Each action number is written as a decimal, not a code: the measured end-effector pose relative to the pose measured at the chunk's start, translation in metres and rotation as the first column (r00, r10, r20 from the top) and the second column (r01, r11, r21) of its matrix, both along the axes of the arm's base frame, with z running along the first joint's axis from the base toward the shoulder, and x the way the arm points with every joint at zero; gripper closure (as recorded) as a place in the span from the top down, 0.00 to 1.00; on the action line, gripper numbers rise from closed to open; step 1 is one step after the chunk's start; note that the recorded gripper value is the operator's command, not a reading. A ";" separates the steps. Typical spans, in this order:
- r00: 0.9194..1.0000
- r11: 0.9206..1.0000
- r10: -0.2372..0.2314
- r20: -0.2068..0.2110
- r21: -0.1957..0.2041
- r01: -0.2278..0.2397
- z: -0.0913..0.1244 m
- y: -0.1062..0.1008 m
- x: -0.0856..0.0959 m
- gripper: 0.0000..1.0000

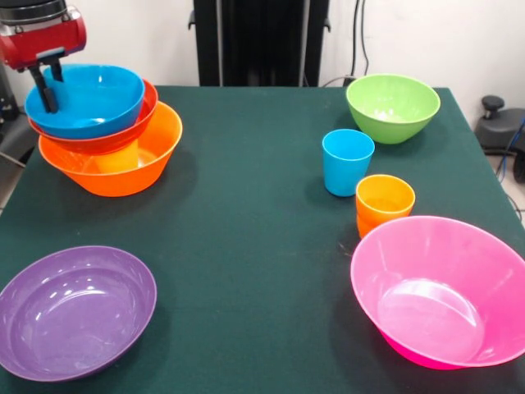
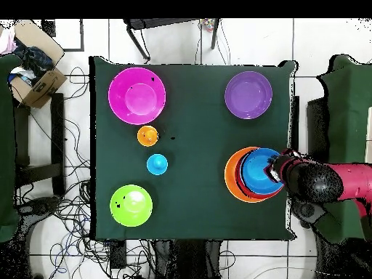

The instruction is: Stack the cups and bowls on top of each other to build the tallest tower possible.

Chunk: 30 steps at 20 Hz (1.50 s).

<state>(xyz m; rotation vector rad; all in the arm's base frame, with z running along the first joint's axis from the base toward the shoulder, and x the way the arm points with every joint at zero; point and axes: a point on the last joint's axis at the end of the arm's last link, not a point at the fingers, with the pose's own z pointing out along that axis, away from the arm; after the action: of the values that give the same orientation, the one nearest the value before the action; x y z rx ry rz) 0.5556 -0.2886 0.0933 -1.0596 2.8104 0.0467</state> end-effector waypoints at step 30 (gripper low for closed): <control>1.000 1.000 0.005 -0.003 -0.003 -0.005 0.001 0.002 -0.002 1.00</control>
<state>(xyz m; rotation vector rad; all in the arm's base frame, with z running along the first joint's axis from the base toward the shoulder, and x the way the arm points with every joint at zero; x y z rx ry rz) 0.5536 -0.2869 0.0943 -1.0685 2.8112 0.0451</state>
